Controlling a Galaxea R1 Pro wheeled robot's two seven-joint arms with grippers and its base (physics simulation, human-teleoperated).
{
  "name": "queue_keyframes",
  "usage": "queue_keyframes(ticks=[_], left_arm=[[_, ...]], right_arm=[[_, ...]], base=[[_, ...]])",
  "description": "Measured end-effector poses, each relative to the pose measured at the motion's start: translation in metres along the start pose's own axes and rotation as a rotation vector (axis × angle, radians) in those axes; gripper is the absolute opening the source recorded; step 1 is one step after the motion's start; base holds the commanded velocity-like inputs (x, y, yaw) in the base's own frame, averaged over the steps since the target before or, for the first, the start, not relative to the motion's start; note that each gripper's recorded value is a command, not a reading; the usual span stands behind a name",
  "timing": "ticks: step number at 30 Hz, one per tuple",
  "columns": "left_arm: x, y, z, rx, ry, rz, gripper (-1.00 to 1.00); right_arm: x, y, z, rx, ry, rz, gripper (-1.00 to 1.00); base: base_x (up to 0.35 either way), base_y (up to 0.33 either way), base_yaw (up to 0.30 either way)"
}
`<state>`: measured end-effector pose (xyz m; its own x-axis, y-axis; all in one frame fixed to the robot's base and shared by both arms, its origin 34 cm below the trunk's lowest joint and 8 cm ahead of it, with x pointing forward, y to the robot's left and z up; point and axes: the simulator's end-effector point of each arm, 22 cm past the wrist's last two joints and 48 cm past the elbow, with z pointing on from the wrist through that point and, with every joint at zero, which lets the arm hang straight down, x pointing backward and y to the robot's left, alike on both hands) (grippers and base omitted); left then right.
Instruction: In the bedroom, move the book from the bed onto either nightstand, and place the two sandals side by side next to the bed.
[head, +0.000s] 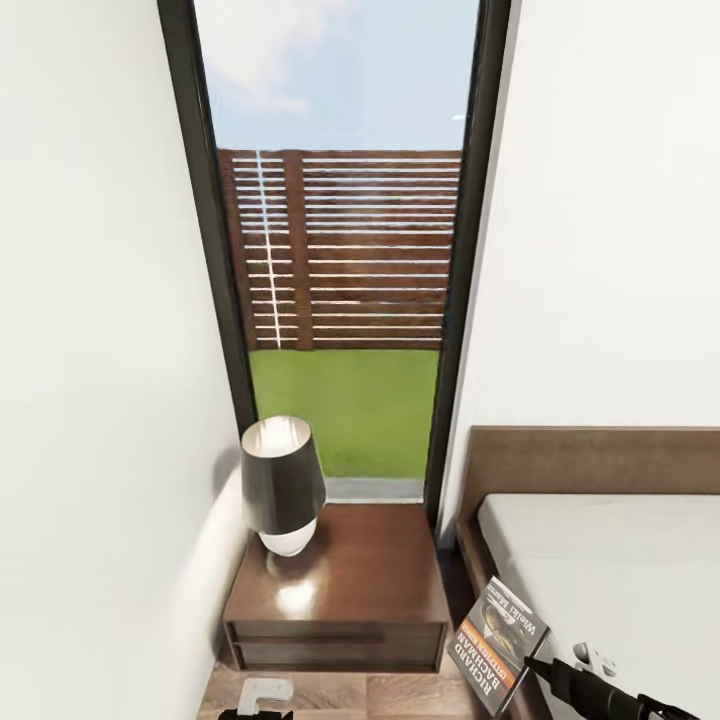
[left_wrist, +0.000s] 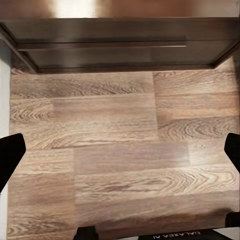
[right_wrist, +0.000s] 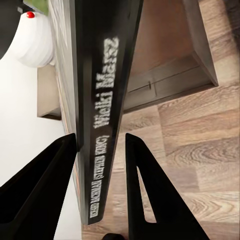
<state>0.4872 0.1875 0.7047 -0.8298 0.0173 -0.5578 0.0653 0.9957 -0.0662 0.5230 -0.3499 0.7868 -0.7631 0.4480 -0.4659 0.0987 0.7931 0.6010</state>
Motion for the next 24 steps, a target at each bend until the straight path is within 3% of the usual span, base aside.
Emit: queue_keyframes(ticks=[7,17,24], left_arm=[[-0.0003,0.0,0.0001,0.0,0.0,0.0,1.0],[-0.0004,0.0003,0.0004,0.0,0.0,0.0,1.0],[-0.0003,0.0007,0.0,-0.001,-0.001,0.0,1.0]], right_arm=[[-0.0003,0.0,0.0001,0.0,0.0,0.0,-1.0],[-0.0009,0.0,0.0005,0.0,-0.003,0.003,-1.0],[-0.0008,0.0002,0.0001,0.0,-0.003,0.002,-1.0]], base=[[0.28,0.0,0.0],[0.049,0.0,0.0],[0.274,0.0,0.0]])
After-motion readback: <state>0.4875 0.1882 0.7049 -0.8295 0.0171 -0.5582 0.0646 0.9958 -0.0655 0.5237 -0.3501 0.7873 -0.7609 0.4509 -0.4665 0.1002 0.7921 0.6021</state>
